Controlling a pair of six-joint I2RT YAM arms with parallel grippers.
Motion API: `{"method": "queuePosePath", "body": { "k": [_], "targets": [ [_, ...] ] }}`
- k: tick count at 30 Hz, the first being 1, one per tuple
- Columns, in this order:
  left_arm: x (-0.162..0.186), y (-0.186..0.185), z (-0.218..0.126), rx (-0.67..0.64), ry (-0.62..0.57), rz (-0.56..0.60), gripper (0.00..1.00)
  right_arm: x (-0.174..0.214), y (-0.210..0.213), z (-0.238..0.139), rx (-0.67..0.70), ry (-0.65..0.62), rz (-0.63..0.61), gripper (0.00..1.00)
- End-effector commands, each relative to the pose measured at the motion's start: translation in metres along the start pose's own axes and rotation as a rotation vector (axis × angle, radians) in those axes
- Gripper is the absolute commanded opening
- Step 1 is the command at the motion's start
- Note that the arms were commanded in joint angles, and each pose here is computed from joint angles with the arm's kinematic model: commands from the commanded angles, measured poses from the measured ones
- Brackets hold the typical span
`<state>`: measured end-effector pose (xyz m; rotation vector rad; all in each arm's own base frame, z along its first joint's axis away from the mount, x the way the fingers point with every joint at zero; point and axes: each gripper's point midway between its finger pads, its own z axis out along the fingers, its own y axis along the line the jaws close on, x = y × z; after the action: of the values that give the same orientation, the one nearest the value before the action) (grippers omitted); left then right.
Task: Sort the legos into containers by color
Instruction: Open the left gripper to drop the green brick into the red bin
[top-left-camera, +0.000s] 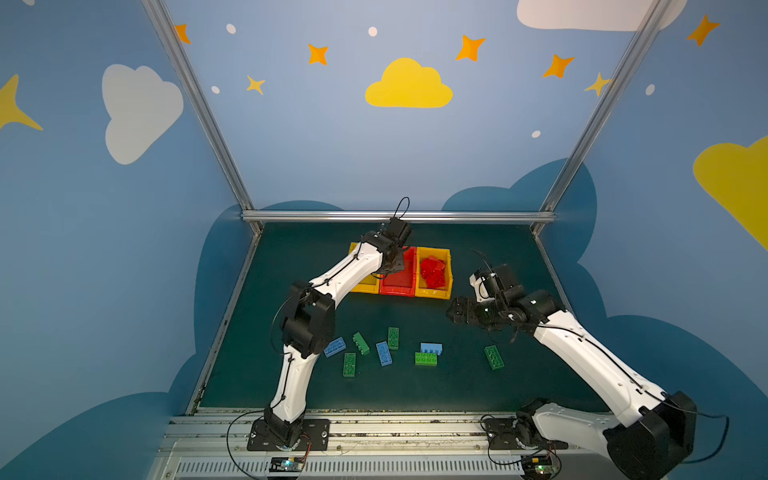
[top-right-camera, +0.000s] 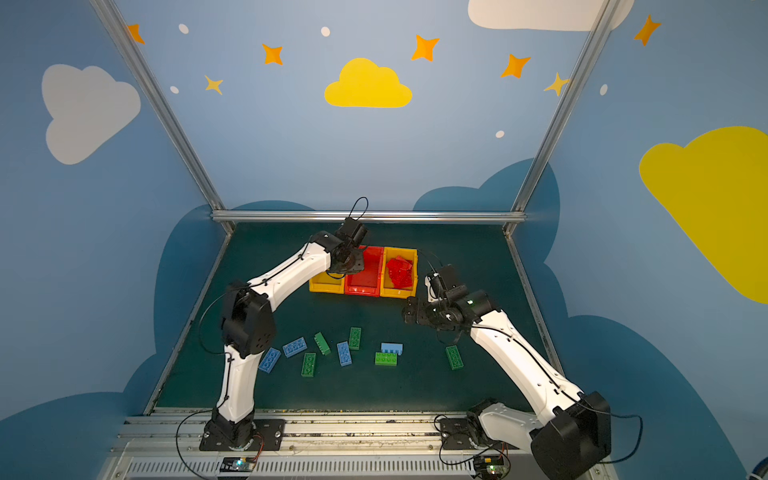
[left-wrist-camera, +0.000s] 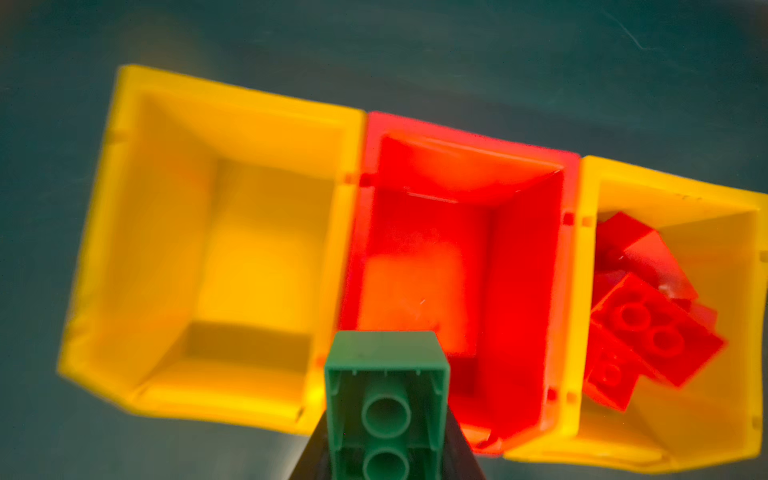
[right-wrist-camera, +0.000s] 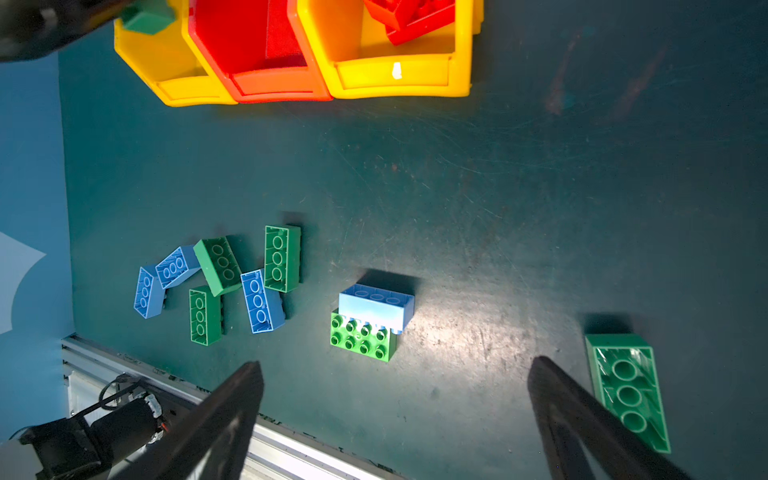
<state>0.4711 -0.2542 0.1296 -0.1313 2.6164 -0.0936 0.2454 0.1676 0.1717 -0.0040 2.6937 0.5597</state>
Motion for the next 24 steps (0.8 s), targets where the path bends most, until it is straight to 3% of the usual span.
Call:
{"method": "queuePosePath", "body": {
  "k": [1,5,9,12,18,24],
  "targets": [
    [0.004,-0.009,0.008,-0.012,0.053,0.065,0.27,0.005,-0.010,-0.003,0.029,0.009,0.020,0.97],
    [-0.006,-0.021,0.022,-0.003,0.054,0.072,0.31,0.006,-0.013,-0.006,0.037,0.008,0.028,0.97],
    [-0.011,-0.032,0.024,0.016,0.061,0.079,0.62,0.007,-0.018,-0.012,0.049,-0.003,0.034,0.97],
    [-0.014,-0.039,0.014,0.033,0.043,0.082,0.72,0.007,-0.020,-0.015,0.048,-0.013,0.039,0.97],
    [-0.006,-0.041,-0.025,0.035,-0.022,0.103,0.74,0.010,-0.018,-0.017,0.028,-0.013,0.045,0.97],
    [0.052,-0.016,-0.049,0.040,0.008,0.096,0.75,0.017,-0.013,-0.023,-0.012,-0.007,0.036,0.97]
  ]
}}
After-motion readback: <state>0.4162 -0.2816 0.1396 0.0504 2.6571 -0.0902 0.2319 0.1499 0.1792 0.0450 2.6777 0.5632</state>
